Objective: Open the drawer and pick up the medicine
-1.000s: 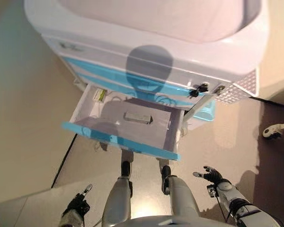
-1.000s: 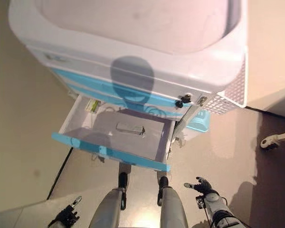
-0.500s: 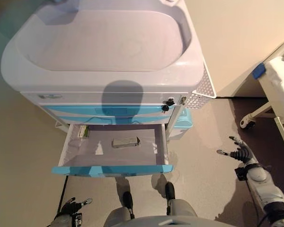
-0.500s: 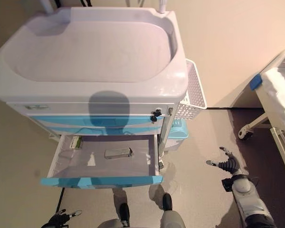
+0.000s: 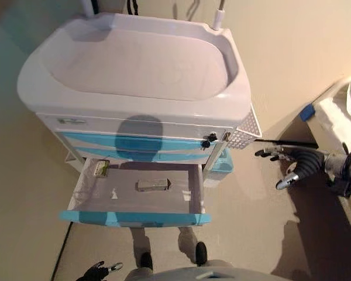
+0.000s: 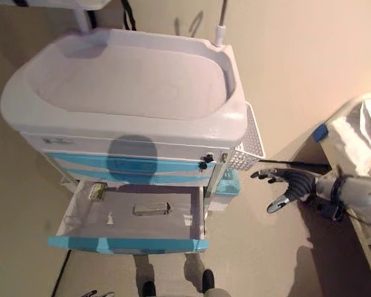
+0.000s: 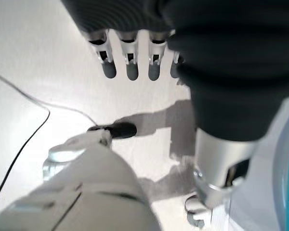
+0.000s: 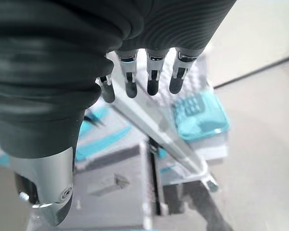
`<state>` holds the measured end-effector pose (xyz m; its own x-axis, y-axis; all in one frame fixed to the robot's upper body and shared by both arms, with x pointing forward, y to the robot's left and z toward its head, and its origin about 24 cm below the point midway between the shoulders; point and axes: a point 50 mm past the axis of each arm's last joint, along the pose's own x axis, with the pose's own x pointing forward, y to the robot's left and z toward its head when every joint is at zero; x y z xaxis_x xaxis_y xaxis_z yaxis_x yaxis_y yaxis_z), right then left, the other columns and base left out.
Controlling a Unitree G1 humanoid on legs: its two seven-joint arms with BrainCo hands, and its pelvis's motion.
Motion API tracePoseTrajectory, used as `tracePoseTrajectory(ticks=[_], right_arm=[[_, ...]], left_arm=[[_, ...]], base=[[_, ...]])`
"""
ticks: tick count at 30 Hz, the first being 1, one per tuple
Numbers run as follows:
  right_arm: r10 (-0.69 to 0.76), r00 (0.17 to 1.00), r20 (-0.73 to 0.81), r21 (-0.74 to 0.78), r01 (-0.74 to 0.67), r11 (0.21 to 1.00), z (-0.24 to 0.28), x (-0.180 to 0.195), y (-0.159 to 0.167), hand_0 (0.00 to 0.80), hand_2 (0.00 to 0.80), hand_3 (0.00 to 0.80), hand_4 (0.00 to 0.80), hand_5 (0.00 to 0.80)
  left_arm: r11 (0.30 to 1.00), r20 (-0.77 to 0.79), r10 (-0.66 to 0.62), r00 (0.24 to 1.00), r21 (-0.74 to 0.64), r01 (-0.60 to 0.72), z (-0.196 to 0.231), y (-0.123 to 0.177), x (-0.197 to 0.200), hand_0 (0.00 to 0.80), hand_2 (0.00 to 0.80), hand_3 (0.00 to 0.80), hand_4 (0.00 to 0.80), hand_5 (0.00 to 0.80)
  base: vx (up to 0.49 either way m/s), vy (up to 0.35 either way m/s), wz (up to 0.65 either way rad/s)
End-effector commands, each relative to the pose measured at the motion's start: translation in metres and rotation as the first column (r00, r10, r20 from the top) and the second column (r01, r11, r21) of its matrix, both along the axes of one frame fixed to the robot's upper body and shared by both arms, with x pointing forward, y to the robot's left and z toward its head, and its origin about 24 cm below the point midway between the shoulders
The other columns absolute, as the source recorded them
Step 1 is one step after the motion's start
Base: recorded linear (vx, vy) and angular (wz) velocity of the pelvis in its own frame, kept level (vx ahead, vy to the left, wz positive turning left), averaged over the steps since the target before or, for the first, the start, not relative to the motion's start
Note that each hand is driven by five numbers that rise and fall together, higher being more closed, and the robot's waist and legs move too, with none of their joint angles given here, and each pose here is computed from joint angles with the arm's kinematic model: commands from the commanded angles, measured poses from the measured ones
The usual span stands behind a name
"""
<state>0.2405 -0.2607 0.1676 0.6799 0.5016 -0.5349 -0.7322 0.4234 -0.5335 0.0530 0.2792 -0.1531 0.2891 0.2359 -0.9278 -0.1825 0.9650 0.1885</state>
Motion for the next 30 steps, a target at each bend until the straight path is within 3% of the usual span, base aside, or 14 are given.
tracePoseTrajectory(ticks=[1,6,18,21,23,27,30], right_arm=[[0.052,0.995,-0.088,0.134,-0.040,0.990,0.001,0.005,0.017,0.000,0.000,0.000,0.000,0.000],[0.091,0.979,-0.180,0.095,-0.075,0.993,-0.010,0.006,0.025,0.000,0.000,0.000,0.000,0.000],[0.193,0.955,-0.225,0.317,-0.116,0.941,-0.032,0.005,0.062,0.000,0.000,0.000,0.000,0.000],[0.205,0.962,-0.181,0.370,-0.126,0.921,-0.035,0.008,0.074,0.000,0.000,0.000,0.000,0.000],[0.143,0.984,-0.104,0.487,-0.075,0.870,-0.043,0.016,0.087,0.000,0.000,0.000,0.000,0.000],[0.108,0.994,-0.009,0.515,-0.088,0.853,-0.035,0.030,0.099,0.000,0.000,0.000,0.000,0.000],[0.077,0.982,0.171,0.524,-0.157,0.837,-0.010,0.047,0.116,0.000,0.000,0.000,0.000,0.000]], left_arm=[[1.000,0.016,0.007,1.000,0.024,-0.008,0.006,0.014,0.007,0.000,0.000,0.000,0.000,0.000],[1.000,0.006,0.018,1.000,0.022,-0.018,0.006,0.015,0.004,0.000,0.000,0.000,0.000,0.000],[0.999,-0.020,-0.003,1.000,0.041,0.004,0.005,0.016,-0.004,0.000,0.000,0.000,0.000,0.000],[0.999,-0.021,-0.006,1.000,0.044,0.006,0.004,0.015,-0.005,0.000,0.000,0.000,0.000,0.000],[0.999,-0.014,0.002,1.000,0.049,-0.001,0.004,0.013,-0.002,0.000,0.000,0.000,0.000,0.000],[0.998,0.013,0.012,1.000,0.068,-0.013,0.007,0.017,0.007,0.000,0.000,0.000,0.000,0.000],[0.994,0.090,0.005,0.996,0.108,-0.015,0.017,0.026,0.033,0.000,0.000,0.000,0.000,0.000]], base=[[0.016,-0.026,0.20],[0.031,-0.026,0.19],[0.010,-0.013,0.07],[-0.005,-0.003,0.04],[-0.051,-0.018,0.00],[-0.122,-0.029,0.11],[-0.309,-0.069,0.15]])
